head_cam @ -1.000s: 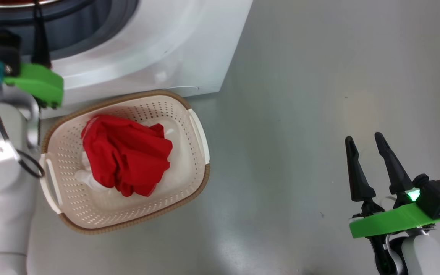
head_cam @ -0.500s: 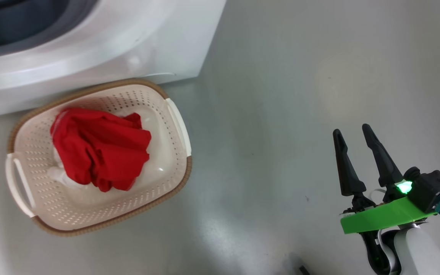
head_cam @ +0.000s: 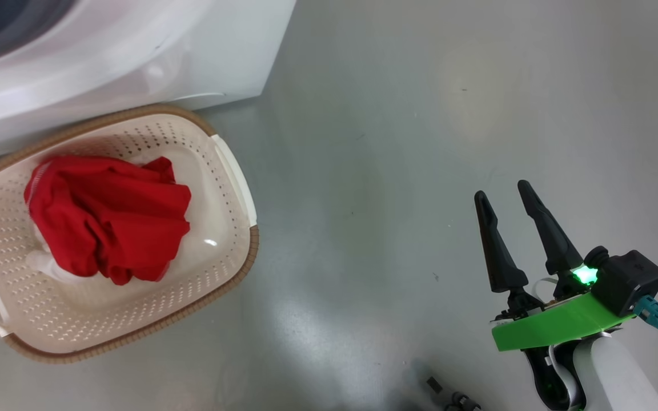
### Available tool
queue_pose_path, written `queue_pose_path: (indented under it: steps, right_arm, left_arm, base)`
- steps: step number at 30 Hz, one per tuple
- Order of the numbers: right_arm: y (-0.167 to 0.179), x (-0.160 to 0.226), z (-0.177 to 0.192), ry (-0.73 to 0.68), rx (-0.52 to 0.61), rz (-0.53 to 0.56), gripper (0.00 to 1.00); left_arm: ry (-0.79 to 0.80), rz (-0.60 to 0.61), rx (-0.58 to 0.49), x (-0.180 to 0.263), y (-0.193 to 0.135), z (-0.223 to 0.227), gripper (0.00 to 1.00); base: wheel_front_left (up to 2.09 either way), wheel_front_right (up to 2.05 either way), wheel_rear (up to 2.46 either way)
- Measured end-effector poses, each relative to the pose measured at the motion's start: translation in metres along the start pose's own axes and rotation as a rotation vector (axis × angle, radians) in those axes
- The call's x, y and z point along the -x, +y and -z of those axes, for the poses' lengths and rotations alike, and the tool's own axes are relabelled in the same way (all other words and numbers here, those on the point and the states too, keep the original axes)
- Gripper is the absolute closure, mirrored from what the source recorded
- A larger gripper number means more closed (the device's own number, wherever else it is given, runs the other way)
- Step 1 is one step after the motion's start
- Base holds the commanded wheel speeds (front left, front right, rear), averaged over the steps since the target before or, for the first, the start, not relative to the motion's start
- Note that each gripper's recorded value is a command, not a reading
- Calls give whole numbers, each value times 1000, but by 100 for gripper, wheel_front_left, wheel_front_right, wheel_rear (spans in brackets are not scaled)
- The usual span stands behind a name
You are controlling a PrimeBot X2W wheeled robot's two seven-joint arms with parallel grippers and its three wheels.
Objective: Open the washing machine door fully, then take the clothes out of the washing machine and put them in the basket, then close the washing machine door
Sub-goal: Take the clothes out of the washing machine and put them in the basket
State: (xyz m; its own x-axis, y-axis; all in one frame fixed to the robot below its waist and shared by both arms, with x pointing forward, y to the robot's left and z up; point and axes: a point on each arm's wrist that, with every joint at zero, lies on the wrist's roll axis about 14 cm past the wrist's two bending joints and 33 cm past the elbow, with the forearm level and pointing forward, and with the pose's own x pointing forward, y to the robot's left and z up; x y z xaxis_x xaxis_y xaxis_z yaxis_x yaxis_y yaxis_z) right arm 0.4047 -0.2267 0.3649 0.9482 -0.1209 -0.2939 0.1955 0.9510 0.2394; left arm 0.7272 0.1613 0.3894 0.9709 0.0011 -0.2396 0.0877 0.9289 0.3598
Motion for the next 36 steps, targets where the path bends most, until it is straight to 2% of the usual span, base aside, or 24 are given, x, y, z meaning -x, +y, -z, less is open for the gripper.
queue_pose_path:
  steps: [15,16,17,18,19,20,21,30,36]
  right_arm:
    - [-5,1,3,9,-15,18,0]
    - [-4,0,3,7,-15,16,0]
    - [-4,0,3,6,-16,15,0]
    - [-4,0,2,5,-16,14,0]
    - [-3,0,2,4,-17,13,0]
    - [-3,0,1,2,-17,11,0]
    - [-2,0,1,1,-18,10,0]
    - [0,-1,-2,-10,-21,3,0]
    - [2,-1,-9,-28,-6,-6,0]
  left_arm:
    - [135,-32,-31,-5,2,37,0]
    - [138,-35,-33,-5,2,37,15]
    - [141,-41,-37,-4,4,37,40]
    - [142,-42,-39,-4,4,37,58]
    - [141,-45,-42,-3,5,36,58]
    - [140,-51,-47,-3,6,36,92]
    - [139,-51,-48,-3,6,35,100]
    - [85,-50,-39,1,7,22,100]
    - [49,-32,40,20,-14,25,100]
  base:
    - [0,0,0]
    - [0,0,0]
    - [0,0,0]
    - [0,0,0]
    - [0,0,0]
    - [0,0,0]
    - [0,0,0]
    - [0,0,0]
    - [0,0,0]
